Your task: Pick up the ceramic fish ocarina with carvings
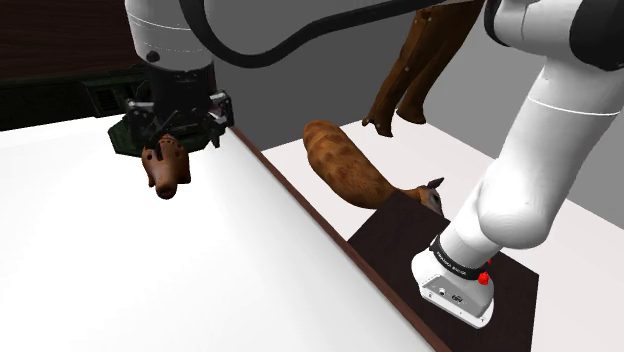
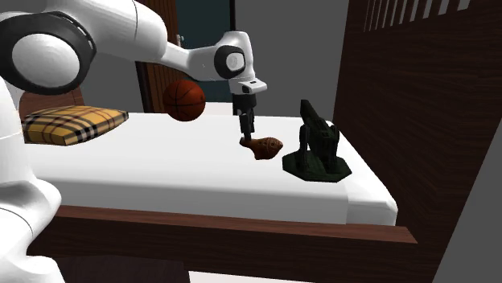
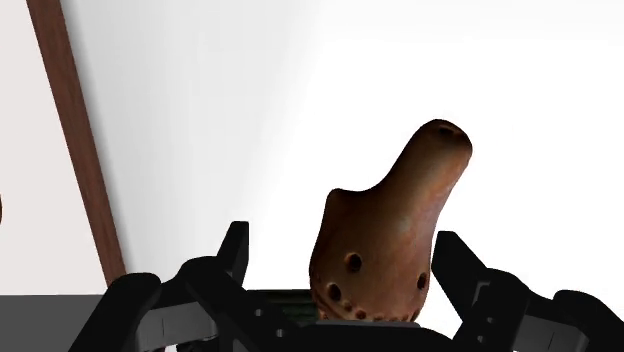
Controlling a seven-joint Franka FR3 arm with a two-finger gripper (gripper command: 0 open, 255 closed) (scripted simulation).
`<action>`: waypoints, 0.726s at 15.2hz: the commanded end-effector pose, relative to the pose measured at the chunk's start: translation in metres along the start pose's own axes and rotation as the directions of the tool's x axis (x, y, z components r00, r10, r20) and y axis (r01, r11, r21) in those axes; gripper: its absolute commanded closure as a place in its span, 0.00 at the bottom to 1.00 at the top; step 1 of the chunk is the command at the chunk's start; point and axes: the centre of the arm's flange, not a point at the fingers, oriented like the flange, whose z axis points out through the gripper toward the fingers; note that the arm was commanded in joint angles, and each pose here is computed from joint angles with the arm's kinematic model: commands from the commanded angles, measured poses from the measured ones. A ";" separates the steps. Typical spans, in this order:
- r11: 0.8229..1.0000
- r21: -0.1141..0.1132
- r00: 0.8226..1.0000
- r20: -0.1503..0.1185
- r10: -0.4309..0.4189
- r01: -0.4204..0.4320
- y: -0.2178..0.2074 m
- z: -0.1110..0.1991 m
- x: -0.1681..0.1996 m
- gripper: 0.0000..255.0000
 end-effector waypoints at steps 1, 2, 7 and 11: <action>1.000 -0.003 1.000 0.000 0.024 -0.024 -0.024 0.012 0.011 0.00; 0.999 -0.004 0.999 0.001 0.034 -0.034 -0.036 0.017 0.014 0.00; 0.999 -0.004 0.999 0.001 0.034 -0.034 -0.036 0.038 0.012 0.00; 0.999 -0.004 0.999 0.001 0.034 -0.034 -0.035 0.057 0.009 0.00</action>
